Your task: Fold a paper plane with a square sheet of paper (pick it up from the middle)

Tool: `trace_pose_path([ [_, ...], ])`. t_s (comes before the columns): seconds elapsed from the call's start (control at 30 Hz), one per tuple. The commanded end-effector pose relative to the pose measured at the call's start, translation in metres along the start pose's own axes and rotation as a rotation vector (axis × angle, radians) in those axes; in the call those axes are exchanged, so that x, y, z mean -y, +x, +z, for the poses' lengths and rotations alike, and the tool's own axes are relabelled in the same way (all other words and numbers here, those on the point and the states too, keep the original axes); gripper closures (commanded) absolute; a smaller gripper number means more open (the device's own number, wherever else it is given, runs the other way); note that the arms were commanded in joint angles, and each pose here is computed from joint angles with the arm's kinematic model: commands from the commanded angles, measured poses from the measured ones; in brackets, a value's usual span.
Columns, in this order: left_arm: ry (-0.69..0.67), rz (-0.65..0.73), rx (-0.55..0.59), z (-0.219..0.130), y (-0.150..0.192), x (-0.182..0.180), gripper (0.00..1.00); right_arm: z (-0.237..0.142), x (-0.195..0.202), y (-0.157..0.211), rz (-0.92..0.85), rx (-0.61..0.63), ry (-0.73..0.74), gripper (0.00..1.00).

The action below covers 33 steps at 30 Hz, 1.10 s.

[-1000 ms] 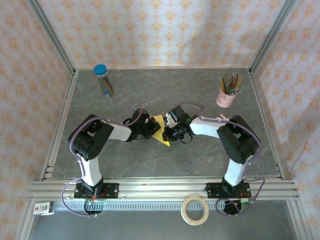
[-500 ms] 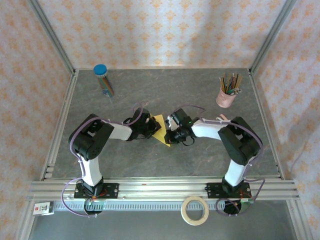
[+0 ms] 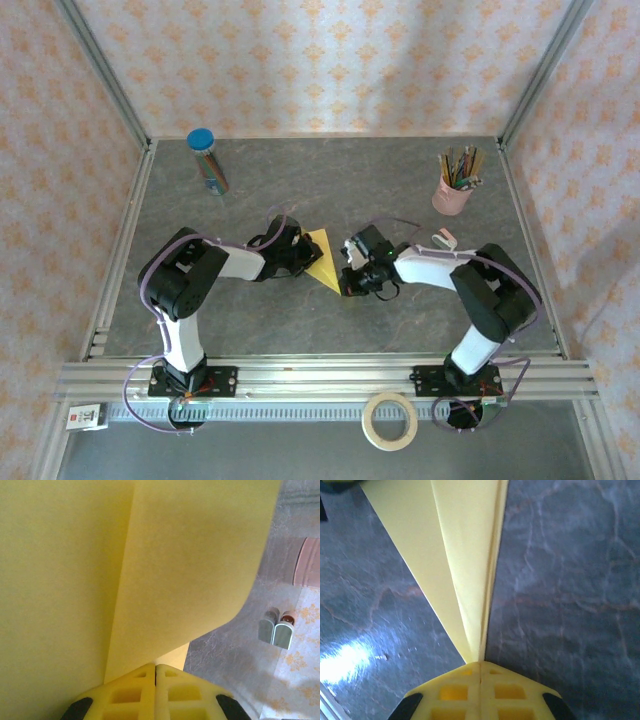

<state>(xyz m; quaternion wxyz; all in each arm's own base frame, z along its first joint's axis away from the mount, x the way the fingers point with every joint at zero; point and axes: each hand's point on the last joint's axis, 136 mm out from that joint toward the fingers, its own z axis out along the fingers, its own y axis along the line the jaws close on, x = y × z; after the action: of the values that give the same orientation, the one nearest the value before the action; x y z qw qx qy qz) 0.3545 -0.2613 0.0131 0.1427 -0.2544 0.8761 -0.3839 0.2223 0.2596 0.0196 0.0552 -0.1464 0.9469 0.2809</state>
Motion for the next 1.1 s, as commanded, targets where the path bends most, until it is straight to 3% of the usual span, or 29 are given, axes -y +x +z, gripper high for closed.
trace_pose_path([
  [0.0,-0.407,-0.064,-0.008,-0.003,0.017,-0.122,1.0,-0.013,0.003,0.009,0.028,-0.011,0.034,0.99],
  [0.17,-0.353,-0.051,-0.013,-0.001,0.017,-0.107,0.99,-0.027,-0.023,-0.032,-0.009,0.128,-0.031,0.98],
  [0.47,-0.221,-0.023,-0.024,0.004,0.017,-0.067,0.97,-0.002,-0.027,-0.067,0.019,0.13,-0.037,0.98],
  [0.77,-0.061,0.027,0.001,-0.003,0.008,-0.015,0.94,0.017,0.0,-0.055,0.035,0.07,0.062,0.99],
  [1.07,0.102,0.186,0.064,-0.025,-0.003,0.039,0.89,0.024,0.022,-0.039,0.051,0.02,0.149,0.99],
])
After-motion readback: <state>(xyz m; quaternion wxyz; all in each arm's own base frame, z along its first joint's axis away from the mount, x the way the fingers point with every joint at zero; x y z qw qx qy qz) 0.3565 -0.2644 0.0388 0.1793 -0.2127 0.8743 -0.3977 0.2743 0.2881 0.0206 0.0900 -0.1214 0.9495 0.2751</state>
